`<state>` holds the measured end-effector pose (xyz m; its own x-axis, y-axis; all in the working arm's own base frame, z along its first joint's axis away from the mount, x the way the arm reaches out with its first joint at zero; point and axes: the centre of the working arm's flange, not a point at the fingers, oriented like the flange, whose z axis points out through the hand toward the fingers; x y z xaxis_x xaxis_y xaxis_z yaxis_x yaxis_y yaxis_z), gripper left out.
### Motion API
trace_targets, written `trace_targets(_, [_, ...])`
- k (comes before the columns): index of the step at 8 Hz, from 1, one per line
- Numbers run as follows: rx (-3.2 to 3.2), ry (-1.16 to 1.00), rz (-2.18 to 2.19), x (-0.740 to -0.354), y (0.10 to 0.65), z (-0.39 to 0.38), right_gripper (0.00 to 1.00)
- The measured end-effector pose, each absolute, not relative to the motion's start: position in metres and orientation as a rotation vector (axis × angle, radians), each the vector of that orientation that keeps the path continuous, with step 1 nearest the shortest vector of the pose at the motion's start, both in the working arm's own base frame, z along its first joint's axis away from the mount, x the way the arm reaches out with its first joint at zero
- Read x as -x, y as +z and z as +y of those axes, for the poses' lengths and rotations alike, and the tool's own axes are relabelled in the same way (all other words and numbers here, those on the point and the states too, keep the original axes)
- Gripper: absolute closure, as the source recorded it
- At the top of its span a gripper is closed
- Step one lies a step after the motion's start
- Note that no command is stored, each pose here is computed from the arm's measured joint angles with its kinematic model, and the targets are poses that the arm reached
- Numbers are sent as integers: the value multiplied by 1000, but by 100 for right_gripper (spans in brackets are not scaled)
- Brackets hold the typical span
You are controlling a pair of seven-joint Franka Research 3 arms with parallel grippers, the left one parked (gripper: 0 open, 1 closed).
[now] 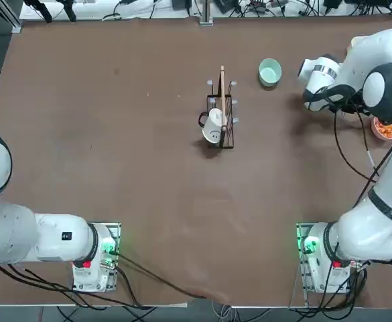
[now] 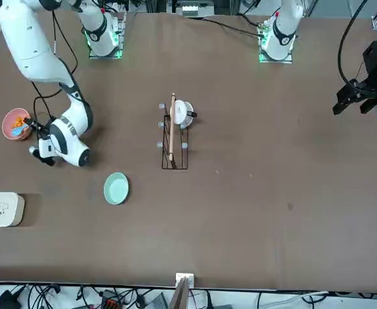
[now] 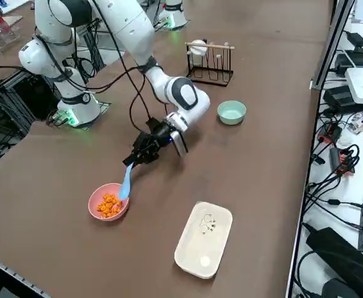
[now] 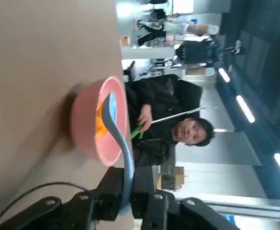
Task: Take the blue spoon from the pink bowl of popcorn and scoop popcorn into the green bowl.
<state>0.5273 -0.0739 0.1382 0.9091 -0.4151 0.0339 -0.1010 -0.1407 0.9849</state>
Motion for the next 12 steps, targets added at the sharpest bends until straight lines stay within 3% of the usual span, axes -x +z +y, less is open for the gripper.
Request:
trace_targets(3, [-1817,-378,-414,-534,181,-51,87])
trace_targets(7, [-2124,-584,-458,-541,260,-107,87])
trace_targets(12, [-2434,-704,-431,-532,281,-198,87])
